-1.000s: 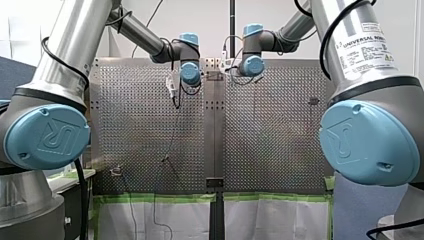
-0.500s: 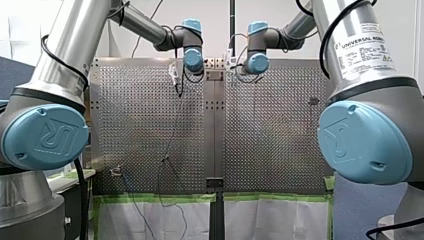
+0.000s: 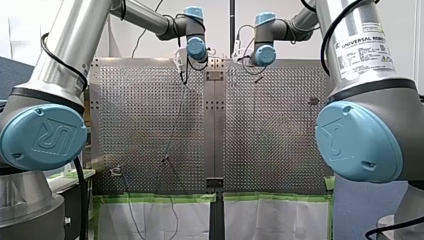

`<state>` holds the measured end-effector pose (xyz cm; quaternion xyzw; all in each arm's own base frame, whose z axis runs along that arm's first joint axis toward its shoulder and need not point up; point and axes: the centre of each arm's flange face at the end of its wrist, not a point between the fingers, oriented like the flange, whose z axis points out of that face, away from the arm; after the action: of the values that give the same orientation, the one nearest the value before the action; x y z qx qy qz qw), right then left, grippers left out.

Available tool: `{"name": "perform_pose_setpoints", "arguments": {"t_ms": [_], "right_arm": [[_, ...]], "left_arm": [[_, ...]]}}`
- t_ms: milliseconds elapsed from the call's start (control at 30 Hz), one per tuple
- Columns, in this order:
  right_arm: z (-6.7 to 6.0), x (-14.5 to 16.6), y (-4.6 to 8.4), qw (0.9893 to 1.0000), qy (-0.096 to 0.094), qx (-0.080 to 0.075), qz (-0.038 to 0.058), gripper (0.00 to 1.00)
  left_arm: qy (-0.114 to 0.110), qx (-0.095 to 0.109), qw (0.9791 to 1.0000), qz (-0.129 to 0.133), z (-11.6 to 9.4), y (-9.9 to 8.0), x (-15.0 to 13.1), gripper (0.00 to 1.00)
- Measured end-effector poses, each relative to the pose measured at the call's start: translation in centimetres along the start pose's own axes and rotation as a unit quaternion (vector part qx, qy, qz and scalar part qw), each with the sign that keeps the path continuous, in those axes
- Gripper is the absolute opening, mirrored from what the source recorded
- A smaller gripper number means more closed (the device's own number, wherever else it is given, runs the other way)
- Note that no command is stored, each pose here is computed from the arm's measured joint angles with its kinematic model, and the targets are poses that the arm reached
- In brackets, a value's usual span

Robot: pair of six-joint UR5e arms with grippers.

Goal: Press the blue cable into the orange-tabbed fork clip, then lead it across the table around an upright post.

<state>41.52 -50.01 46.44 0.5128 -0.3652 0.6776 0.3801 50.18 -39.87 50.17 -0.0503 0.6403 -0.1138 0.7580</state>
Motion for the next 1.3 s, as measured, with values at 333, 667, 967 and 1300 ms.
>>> {"name": "perform_pose_setpoints", "arguments": {"t_ms": [333,667,967,1300], "right_arm": [[0.2,0.8,2.0,0.9999,0.001,-0.015,0.0026,0.0],[0.5,1.4,4.5,0.9994,0.003,-0.035,0.0044,0.0],[0.9,1.7,7.4,0.9987,0.004,-0.051,0.0072,0.0],[1.2,1.9,10.4,0.9975,0.007,-0.07,0.009,0.0]], "left_arm": [[0.013,0.019,0.9997,0.003,0.6,-1.9,-0.1,0.0],[0.002,0.032,0.9995,-0.004,0.7,-3.5,-1.4,0.0],[0.031,0.06,0.9976,0.017,-0.2,-6.7,0.7,0.0],[0.072,0.082,0.9934,0.033,-0.3,-10.2,4.3,0.0]]}}
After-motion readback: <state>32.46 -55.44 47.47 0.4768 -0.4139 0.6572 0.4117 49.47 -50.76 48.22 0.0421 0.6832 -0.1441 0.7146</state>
